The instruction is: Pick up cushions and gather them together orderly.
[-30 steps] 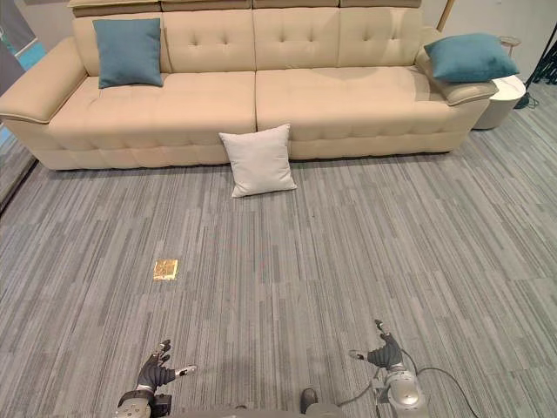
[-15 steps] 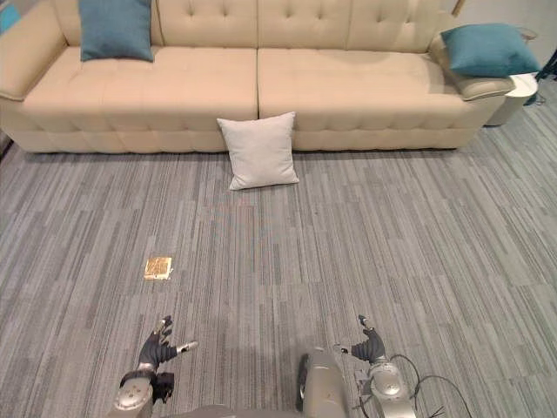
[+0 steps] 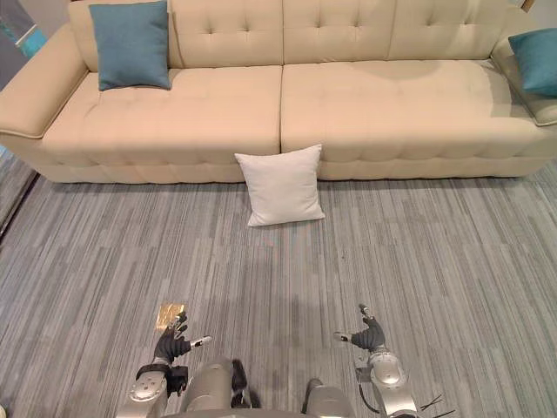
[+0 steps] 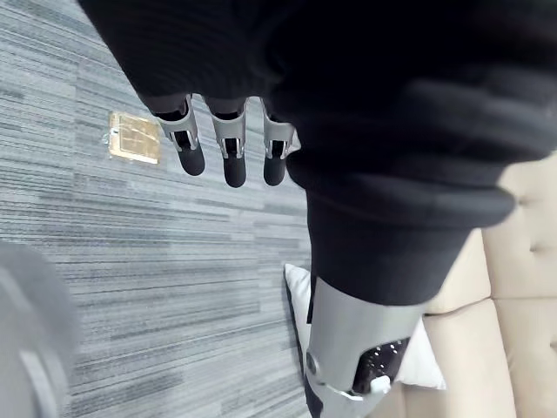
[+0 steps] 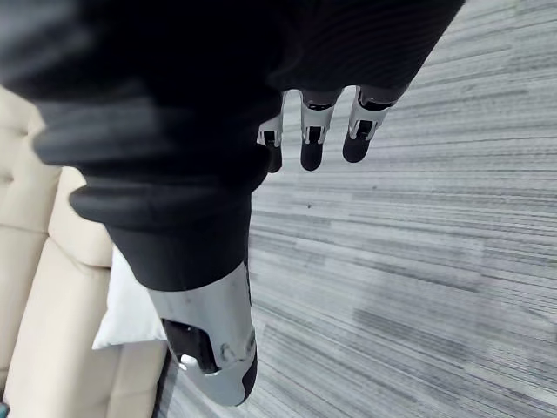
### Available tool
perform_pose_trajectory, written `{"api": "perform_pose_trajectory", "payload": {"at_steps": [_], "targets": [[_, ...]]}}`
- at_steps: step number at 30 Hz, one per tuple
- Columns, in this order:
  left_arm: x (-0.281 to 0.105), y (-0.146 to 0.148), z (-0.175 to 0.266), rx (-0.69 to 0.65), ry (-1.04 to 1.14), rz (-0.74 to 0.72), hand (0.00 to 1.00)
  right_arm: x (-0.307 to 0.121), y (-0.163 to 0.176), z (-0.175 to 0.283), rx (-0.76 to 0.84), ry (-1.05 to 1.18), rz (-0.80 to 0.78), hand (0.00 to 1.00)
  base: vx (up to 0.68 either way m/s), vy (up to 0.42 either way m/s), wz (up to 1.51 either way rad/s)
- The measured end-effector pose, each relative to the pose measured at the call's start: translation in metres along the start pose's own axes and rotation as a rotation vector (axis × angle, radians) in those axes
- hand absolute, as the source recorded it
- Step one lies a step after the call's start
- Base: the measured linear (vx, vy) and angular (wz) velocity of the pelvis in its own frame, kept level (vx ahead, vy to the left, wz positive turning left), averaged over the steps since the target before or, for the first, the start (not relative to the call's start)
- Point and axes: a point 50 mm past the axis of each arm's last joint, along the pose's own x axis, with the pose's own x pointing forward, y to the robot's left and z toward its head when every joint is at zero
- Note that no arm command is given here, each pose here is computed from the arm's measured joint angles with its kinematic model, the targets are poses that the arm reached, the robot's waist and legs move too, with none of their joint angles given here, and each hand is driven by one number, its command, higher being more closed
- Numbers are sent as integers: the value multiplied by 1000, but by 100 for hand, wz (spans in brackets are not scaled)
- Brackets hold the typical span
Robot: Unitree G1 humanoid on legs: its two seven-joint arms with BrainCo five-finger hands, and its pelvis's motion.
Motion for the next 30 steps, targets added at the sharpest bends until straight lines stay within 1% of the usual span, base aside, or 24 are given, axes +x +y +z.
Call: {"api": "perform_pose_trajectory", "payload": {"at_steps": [1,2,4,9,14,17,18,22,26,30], "targets": [[2,-1,3,-2,-7,1,0,0,6,0,10,0,13,0,736,327,-21],[7,1,12,-4,-36,9,0,-1,6,-1,9,-2,13,0,612,272,-1],[8,-1,14,-6,-41,3,0,-1,7,-1,10,-3,15,0,607,265,0],[6,3,4,15,1,15,0,-3,15,-2,-14,-1,41,0,572,159,-6],[12,10,11,40,-11,29,0,-5,17,-5,-28,1,56,0,485,-47,23],[12,14,10,54,-4,32,0,-20,14,-29,-35,73,52,0,552,-190,37],[13,3,6,29,22,17,0,-17,7,-30,-57,89,41,0,491,-144,3],[16,-8,9,28,17,-23,0,-15,-1,-27,-47,81,15,0,435,-188,19],[12,-19,3,6,40,-44,0,-15,1,-25,-39,73,11,0,293,-86,1],[12,-22,4,12,37,-53,0,-10,0,-17,-40,48,6,0,212,58,-36]]}}
